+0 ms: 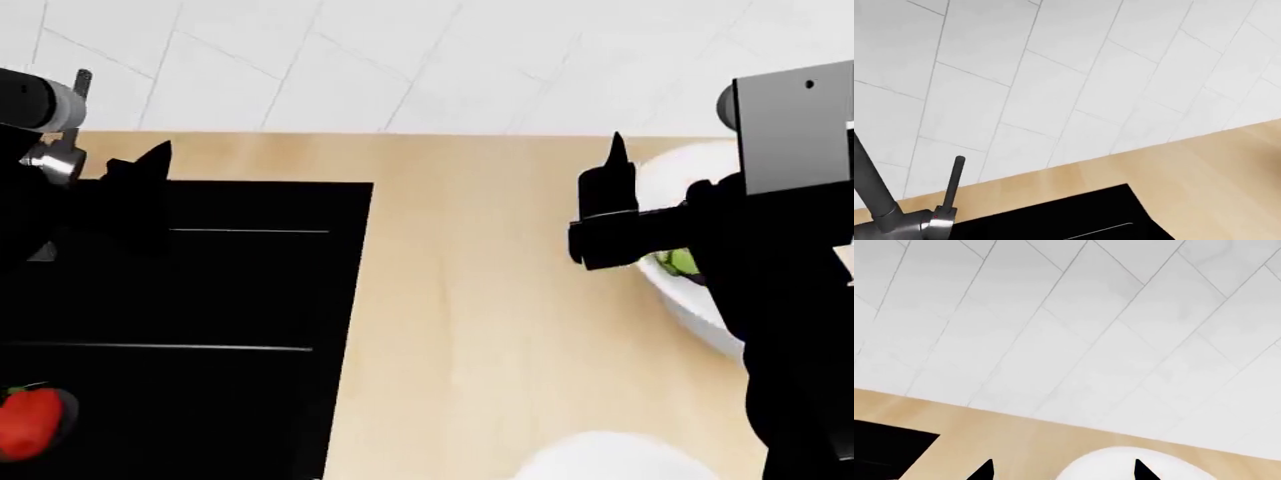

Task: Pick the eggplants and mangos from the sink and place them in one bowl. Place the bell pepper in the other bowl. Then turn off the sink faucet.

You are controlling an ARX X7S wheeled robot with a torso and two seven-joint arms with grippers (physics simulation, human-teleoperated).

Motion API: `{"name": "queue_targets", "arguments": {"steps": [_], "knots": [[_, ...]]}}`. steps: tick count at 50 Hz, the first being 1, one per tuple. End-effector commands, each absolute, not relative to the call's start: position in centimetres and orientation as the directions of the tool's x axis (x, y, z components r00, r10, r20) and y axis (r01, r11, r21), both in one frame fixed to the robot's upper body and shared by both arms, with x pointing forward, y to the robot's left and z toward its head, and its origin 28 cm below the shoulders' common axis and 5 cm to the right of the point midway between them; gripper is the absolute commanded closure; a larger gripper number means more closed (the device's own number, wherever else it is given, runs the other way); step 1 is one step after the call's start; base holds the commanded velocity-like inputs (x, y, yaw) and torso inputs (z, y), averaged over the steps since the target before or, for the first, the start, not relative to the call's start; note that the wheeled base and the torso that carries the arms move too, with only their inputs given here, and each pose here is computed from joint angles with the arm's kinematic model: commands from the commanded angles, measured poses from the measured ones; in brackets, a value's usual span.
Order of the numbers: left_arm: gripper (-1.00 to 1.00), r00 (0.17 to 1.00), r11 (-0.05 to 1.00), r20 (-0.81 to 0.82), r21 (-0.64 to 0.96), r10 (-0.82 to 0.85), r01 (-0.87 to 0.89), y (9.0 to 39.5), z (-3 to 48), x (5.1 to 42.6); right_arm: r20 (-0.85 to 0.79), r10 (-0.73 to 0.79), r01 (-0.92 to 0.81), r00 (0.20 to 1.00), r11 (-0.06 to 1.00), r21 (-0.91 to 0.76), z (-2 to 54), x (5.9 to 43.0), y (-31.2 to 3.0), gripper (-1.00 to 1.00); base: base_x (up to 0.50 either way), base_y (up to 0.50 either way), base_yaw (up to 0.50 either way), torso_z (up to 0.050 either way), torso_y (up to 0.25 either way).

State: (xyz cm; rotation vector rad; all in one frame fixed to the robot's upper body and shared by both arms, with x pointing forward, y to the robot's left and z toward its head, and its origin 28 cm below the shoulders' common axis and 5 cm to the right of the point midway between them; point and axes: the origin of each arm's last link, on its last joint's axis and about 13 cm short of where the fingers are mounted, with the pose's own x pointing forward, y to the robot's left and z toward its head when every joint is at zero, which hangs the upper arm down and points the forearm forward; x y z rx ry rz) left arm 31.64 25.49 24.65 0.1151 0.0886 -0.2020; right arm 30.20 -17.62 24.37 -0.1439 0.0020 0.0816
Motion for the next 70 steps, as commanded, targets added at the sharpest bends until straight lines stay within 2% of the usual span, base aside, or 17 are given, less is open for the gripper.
{"name": "queue_targets", "arguments": {"steps": [1, 27, 38, 70], "knots": [[-1.00, 0.973, 0.973, -0.099, 0.077, -0.210, 0.218, 25.5, 24.1, 31.6, -0.006, 0.082, -0.082, 0.997, 0.987, -0.141, 24.1, 30.1, -17.6, -1.00, 0.00, 0.50, 0.00, 0.000, 0.000], [-1.00, 0.970, 0.971, -0.116, 0.076, -0.215, 0.225, 25.1, 23.5, 31.5, -0.013, 0.073, -0.074, 0.997, 0.990, -0.121, 23.6, 30.1, -17.7, -1.00, 0.00, 0.49, 0.00, 0.000, 0.000], [-1.00, 0.967, 0.970, -0.131, 0.083, -0.218, 0.230, 24.8, 23.2, 31.7, -0.008, 0.067, -0.067, 0.998, 0.991, -0.114, 22.9, 30.1, -17.8, -1.00, 0.19, 0.34, 0.00, 0.000, 0.000], [-1.00, 0.953, 0.959, -0.170, 0.088, -0.251, 0.268, 24.0, 22.3, 31.9, -0.036, 0.026, -0.029, 0.999, 0.997, -0.072, 22.8, 29.7, -18.3, -1.00, 0.04, 0.01, 0.00, 0.000, 0.000]]}}
